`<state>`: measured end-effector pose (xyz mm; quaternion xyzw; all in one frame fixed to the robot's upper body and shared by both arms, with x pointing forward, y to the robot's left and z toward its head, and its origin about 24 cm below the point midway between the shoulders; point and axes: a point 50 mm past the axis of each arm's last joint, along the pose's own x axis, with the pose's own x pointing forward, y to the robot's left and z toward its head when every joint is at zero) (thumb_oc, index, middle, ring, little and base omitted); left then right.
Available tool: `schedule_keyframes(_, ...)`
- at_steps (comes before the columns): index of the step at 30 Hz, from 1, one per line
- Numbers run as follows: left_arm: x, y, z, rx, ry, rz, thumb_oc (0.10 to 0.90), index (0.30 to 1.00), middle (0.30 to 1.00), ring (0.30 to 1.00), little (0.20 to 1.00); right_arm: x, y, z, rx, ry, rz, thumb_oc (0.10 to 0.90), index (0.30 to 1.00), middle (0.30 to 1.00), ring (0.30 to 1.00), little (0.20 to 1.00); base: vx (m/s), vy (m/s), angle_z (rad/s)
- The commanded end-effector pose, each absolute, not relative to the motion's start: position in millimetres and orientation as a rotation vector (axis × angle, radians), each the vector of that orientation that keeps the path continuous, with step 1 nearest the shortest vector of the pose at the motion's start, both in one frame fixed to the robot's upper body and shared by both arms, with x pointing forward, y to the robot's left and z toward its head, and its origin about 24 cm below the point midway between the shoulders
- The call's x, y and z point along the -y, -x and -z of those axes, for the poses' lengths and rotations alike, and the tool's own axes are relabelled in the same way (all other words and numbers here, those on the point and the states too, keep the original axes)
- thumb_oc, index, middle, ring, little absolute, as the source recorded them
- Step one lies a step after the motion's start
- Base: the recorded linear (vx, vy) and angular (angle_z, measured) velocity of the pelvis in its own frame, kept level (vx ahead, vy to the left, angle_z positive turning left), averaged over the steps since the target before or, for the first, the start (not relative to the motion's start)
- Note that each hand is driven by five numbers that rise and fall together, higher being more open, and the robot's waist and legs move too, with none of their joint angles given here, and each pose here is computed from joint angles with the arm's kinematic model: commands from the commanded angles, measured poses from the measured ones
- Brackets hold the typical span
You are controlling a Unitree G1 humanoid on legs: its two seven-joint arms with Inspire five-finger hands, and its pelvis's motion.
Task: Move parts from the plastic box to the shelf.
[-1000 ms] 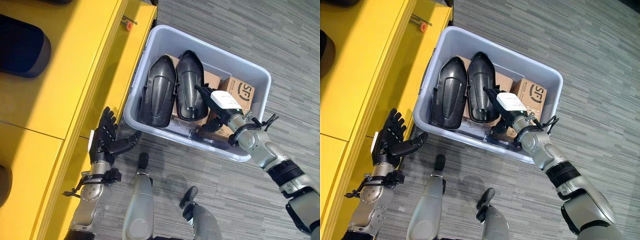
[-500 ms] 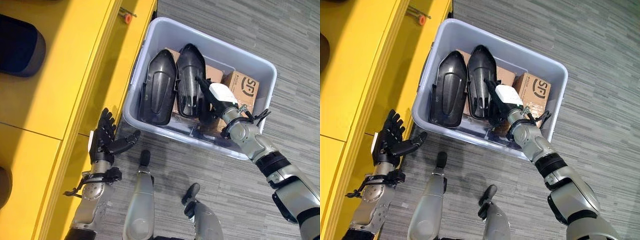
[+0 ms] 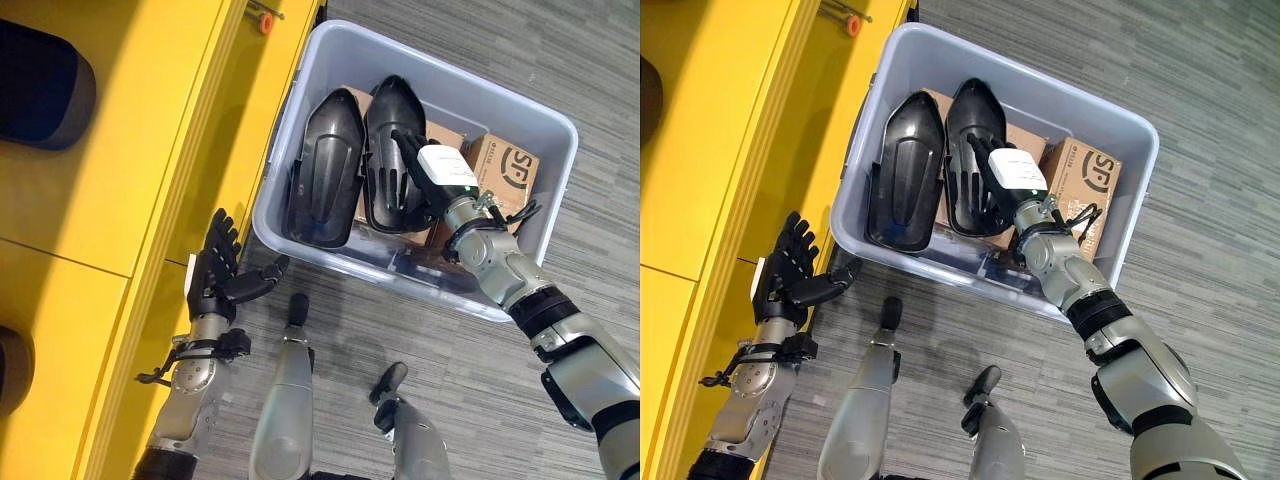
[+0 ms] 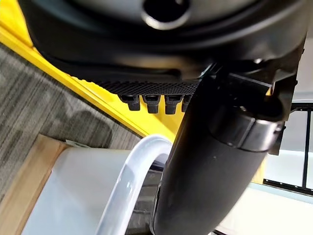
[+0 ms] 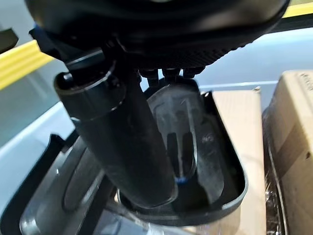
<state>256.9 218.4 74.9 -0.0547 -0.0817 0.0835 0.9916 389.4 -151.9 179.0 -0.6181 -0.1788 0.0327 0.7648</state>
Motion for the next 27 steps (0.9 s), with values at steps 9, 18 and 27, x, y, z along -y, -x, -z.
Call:
schedule_keyframes(9, -201, -254, -108, 0.367, 0.171, -0.124, 0.900, 1.000, 1.000, 1.000, 1.000, 142, -389, -234, 0.590, 1.330, 0.039, 0.900, 1.000, 1.000, 1.000, 1.000, 0.00, 0.000, 0.00)
schedule_keyframes(18, -203, -253, -109, 0.373, 0.171, -0.141, 0.900, 1.000, 1.000, 1.000, 1.000, 140, -380, -236, 0.637, 1.303, 0.030, 0.900, 1.000, 1.000, 1.000, 1.000, 0.00, 0.000, 0.00)
schedule_keyframes(27, -204, -253, -110, 0.378, 0.177, -0.152, 0.900, 1.000, 1.000, 1.000, 1.000, 133, -374, -236, 0.670, 1.268, 0.015, 0.900, 1.000, 1.000, 1.000, 1.000, 0.00, 0.002, -0.01)
